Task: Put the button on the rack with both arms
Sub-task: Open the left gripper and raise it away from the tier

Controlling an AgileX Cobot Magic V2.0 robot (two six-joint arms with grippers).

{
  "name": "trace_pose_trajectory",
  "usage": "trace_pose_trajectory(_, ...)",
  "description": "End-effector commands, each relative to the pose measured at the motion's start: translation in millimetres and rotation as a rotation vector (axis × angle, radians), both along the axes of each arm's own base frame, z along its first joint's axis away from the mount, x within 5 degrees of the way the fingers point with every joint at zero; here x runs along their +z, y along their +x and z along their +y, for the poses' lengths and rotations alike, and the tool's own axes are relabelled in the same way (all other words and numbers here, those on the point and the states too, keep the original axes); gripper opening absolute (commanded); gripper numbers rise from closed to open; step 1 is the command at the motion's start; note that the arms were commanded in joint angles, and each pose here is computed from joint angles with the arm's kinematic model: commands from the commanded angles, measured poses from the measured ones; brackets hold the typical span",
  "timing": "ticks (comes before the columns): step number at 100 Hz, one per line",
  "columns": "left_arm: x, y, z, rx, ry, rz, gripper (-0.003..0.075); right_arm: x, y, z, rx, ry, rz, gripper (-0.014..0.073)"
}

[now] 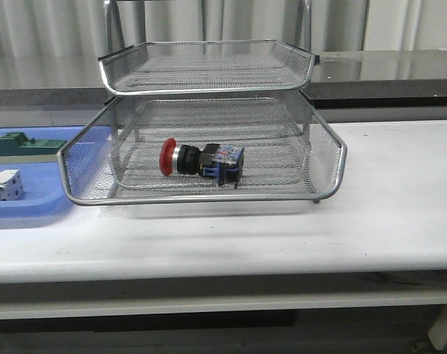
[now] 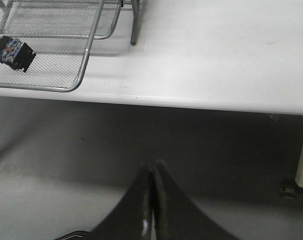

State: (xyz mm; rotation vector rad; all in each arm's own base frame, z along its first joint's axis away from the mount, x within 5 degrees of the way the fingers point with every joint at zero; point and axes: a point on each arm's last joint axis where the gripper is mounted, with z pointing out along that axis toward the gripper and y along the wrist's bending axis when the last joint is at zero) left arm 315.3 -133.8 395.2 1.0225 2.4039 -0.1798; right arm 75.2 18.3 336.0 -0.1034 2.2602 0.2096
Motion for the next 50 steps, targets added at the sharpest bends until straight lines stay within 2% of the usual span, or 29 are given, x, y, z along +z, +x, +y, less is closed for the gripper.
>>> trace_pose_trajectory(1,29,-19,20,0.060,-0.062,-0.088,0.0599,13,2,0,-0.001,0.010,-0.085,-0.0067)
trace_pose_trajectory(27,25,-46,65,0.242,-0.138,-0.255,0.0599,13,2,0,-0.001,0.010,-0.085,-0.0067)
trace_pose_trajectory(50,1,-81,90,0.375,-0.250,-0.452,0.0599,13,2,0,-0.001,0.010,-0.085,-0.0067)
